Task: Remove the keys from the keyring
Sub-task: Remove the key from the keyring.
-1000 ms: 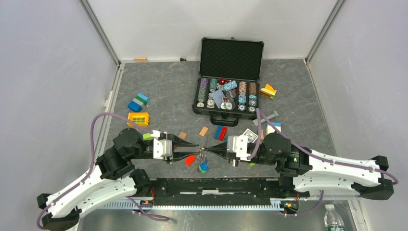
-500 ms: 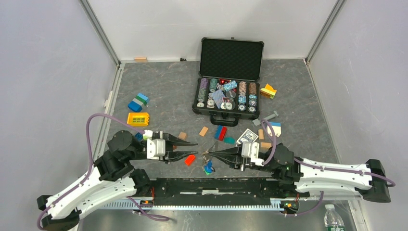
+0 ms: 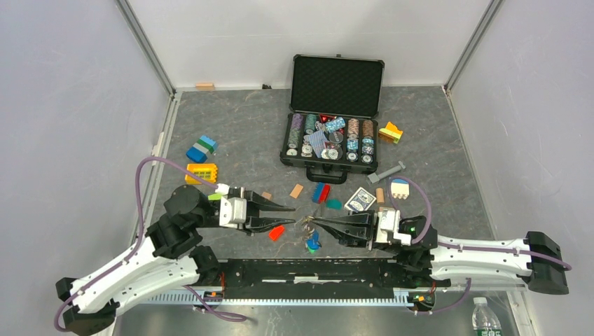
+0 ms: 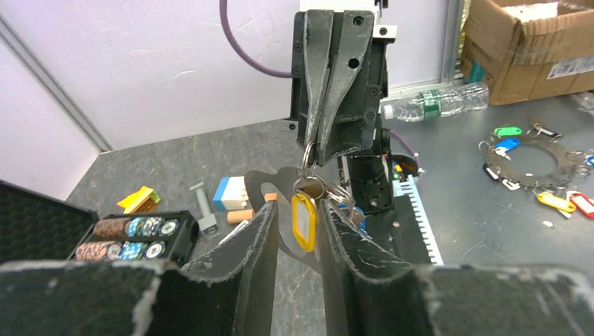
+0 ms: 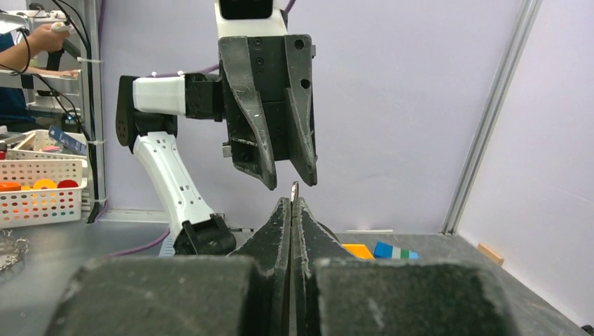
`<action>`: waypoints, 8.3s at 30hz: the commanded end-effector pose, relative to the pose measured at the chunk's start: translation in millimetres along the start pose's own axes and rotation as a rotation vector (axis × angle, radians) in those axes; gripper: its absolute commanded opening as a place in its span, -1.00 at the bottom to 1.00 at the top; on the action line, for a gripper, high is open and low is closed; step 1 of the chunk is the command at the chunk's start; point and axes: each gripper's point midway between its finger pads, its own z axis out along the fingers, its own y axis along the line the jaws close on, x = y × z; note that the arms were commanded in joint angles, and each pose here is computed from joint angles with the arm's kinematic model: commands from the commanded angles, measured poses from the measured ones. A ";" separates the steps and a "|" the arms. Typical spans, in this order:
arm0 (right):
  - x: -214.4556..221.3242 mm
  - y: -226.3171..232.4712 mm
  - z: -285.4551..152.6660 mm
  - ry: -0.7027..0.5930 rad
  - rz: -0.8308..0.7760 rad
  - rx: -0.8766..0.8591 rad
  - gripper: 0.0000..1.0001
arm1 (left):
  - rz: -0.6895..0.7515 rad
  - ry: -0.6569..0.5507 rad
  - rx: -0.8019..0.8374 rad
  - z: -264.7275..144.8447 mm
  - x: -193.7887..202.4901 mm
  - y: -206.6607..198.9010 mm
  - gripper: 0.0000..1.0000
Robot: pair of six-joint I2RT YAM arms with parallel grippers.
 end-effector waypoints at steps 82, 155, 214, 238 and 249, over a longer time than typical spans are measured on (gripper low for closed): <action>41.9 2.0 22.6 0.709 -0.040 -0.149 -0.24 | 0.058 0.588 0.237 -14.6 30.8 6.8 -0.95; 6.5 -1.7 31.7 0.289 -0.069 -0.078 -1.00 | 0.180 0.311 0.134 -22.1 3.1 -2.3 -0.50; -48.7 15.3 10.8 -0.188 -0.068 -0.114 -1.00 | -0.066 -0.165 0.172 18.4 -25.9 -21.7 -0.38; -42.0 18.7 11.2 -0.163 -0.069 -0.132 -1.00 | -0.096 -0.158 0.240 26.0 -29.2 -26.7 -0.23; -41.3 18.6 11.5 -0.159 -0.070 -0.132 -1.00 | -0.087 -0.171 0.249 24.7 -34.0 -28.6 -0.55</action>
